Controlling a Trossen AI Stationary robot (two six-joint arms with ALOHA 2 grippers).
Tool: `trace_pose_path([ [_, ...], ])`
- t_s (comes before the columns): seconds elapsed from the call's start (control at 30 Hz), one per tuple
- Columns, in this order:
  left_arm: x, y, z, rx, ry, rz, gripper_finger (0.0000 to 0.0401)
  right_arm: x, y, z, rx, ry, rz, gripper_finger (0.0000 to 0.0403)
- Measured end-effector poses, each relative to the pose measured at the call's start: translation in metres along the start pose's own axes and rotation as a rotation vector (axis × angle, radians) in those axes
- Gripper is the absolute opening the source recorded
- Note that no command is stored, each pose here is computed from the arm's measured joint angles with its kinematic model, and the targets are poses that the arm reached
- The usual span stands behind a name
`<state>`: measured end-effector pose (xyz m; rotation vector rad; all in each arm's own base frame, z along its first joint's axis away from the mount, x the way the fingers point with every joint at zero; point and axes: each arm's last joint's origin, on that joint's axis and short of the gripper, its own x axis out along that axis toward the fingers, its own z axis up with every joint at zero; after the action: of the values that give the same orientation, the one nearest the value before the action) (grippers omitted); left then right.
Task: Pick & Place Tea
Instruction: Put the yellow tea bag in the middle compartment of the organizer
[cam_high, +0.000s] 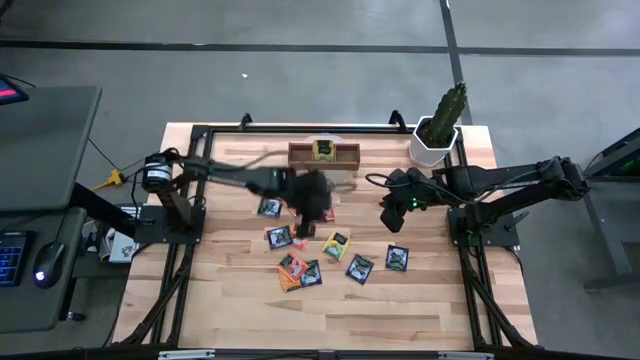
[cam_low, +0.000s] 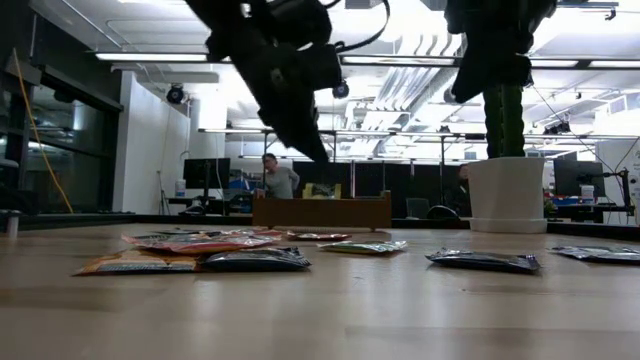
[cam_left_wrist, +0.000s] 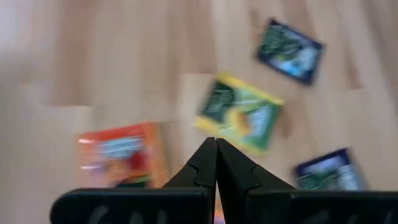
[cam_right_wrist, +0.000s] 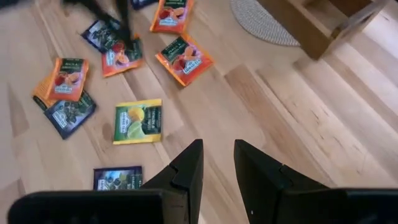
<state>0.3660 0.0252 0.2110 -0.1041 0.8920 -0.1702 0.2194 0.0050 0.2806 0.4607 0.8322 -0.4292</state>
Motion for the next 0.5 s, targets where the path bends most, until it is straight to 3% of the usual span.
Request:
trace_pose_path([
  [0.1,0.015,-0.021,-0.014,-0.049,-0.014,-0.042,0.0000,0.017,-0.006,-0.011,0.055,0.010,0.096,0.0087],
  [0.27,0.024,-0.046,-0.016,-0.062,-0.071,-0.077,0.0000,0.058,-0.021,-0.042,0.238,-0.022,0.294,0.0086],
  [0.5,0.032,-0.074,-0.013,-0.028,-0.131,-0.073,0.0000,0.082,-0.033,-0.067,0.352,-0.053,0.340,0.0071],
])
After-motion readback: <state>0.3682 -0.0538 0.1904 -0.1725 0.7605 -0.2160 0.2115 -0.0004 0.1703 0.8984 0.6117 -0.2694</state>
